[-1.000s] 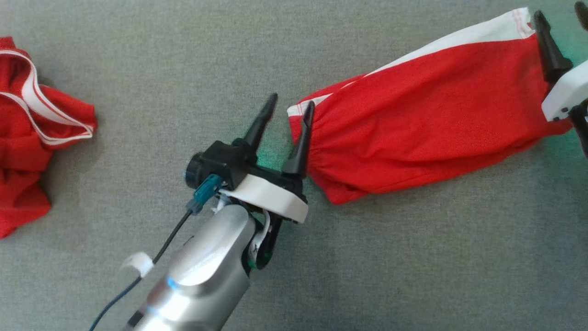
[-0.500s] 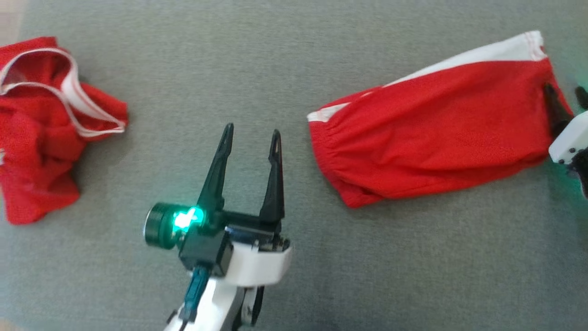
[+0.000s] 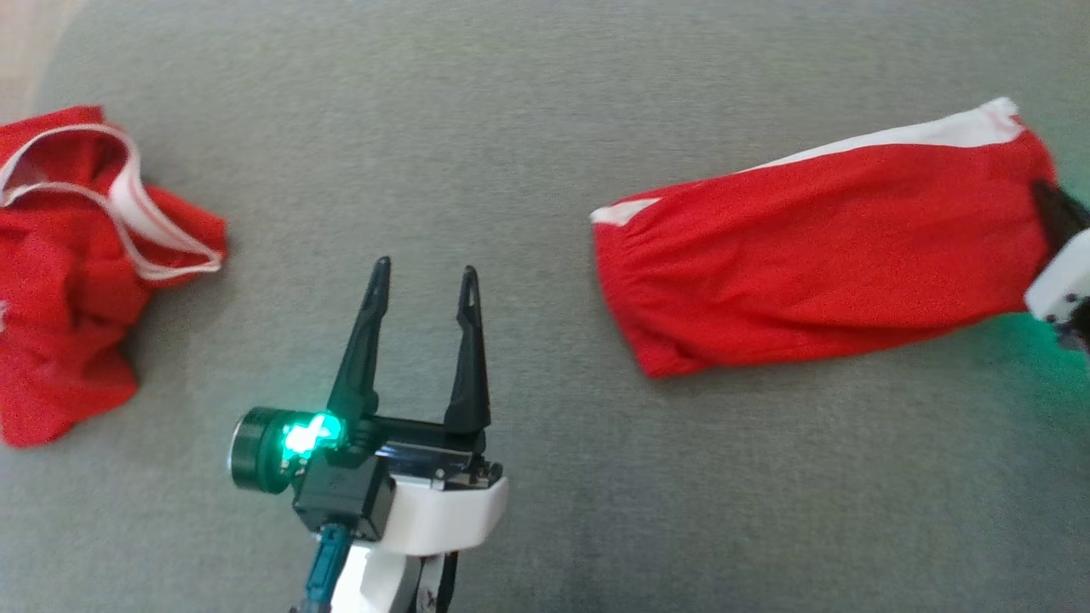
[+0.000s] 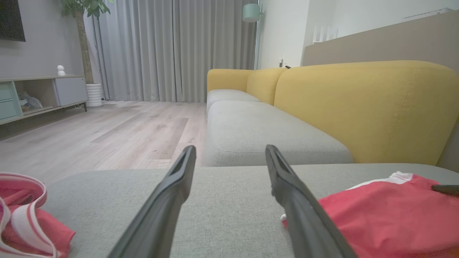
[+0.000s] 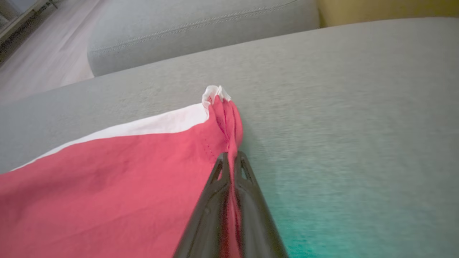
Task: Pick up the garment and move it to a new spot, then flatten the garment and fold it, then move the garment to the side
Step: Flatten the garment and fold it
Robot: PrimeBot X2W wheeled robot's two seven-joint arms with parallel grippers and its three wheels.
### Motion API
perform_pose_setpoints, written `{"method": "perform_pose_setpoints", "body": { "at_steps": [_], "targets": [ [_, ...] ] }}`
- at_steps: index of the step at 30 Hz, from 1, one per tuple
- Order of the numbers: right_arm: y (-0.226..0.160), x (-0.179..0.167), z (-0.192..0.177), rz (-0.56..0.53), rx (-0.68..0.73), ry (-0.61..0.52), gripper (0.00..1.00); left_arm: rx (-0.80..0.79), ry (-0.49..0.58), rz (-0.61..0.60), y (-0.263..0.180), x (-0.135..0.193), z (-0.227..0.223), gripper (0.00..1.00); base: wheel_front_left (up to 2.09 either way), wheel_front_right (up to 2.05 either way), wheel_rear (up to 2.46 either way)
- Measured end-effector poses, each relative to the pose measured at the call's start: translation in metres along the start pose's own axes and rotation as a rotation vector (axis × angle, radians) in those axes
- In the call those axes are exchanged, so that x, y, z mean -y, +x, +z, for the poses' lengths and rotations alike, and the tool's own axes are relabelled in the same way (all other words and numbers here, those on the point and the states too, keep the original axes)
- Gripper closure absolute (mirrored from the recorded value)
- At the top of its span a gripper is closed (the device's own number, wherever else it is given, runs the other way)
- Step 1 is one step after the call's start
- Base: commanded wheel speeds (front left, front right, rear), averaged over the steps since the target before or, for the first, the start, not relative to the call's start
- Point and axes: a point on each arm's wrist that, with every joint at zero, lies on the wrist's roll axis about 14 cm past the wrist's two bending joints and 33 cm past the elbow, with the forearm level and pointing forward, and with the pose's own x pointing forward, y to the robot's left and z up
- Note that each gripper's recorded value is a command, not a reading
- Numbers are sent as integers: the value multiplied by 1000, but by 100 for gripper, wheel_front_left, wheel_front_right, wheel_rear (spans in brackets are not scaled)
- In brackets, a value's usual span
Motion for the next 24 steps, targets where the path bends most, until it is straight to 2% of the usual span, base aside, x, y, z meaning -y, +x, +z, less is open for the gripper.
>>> {"method": "perform_pose_setpoints", "body": {
  "at_steps": [8,12,15,19,24],
  "targets": [
    [-40,77,11,-177,72,36,100,-3,-19,-84,7,22,-5,0,0,0,0],
    [-56,95,23,-216,126,52,100,-2,-17,-104,11,27,-7,0,0,0,0],
    [-60,85,39,-182,186,48,100,-4,-17,-118,10,31,-7,0,0,0,0],
    [-65,55,70,-90,281,21,100,7,-14,-129,7,34,-2,0,0,0,0],
    [-68,-13,97,98,366,-11,100,17,-6,-126,1,32,4,0,0,0,0]
  ]
}}
